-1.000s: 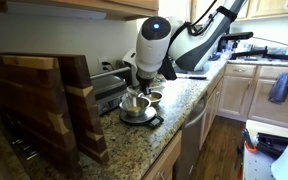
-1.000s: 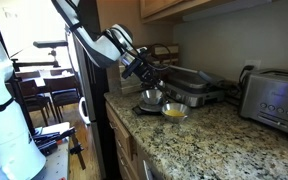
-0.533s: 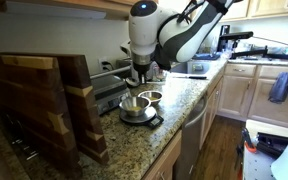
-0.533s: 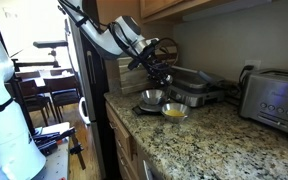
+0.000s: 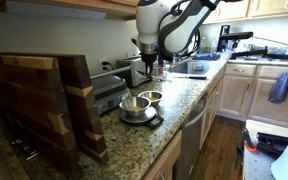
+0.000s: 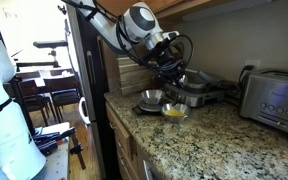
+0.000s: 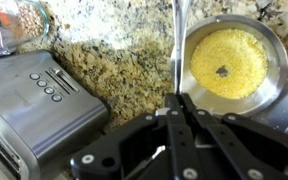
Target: Transfer one spoon of contents from the left bowl to the right bowl
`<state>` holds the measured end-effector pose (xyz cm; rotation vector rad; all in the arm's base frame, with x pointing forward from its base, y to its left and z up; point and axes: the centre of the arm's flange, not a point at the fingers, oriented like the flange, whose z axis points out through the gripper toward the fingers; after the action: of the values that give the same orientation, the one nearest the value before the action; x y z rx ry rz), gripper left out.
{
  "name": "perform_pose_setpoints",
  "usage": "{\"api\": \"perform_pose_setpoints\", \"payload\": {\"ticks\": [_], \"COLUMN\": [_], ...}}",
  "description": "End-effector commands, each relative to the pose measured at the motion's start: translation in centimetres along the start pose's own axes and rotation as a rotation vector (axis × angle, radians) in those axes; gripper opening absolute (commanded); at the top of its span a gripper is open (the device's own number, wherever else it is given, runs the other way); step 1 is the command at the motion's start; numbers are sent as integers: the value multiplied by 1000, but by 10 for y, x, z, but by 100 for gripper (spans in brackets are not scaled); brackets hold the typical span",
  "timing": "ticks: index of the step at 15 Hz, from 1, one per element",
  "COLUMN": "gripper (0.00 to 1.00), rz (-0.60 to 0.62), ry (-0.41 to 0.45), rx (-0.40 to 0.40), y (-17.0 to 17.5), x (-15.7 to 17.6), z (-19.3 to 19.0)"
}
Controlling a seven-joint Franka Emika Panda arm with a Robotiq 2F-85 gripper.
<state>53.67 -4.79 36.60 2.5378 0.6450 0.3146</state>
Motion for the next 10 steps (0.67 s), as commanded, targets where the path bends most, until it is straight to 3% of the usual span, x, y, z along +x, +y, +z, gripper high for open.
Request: {"api": "perform_pose_setpoints", "payload": {"ticks": [1, 10], "gripper": [3, 4], "rz": [46, 288], "ry": [-35, -182], "rx": [63, 246], "y": [40, 110], "x": [-13, -57], "z": [16, 100]}}
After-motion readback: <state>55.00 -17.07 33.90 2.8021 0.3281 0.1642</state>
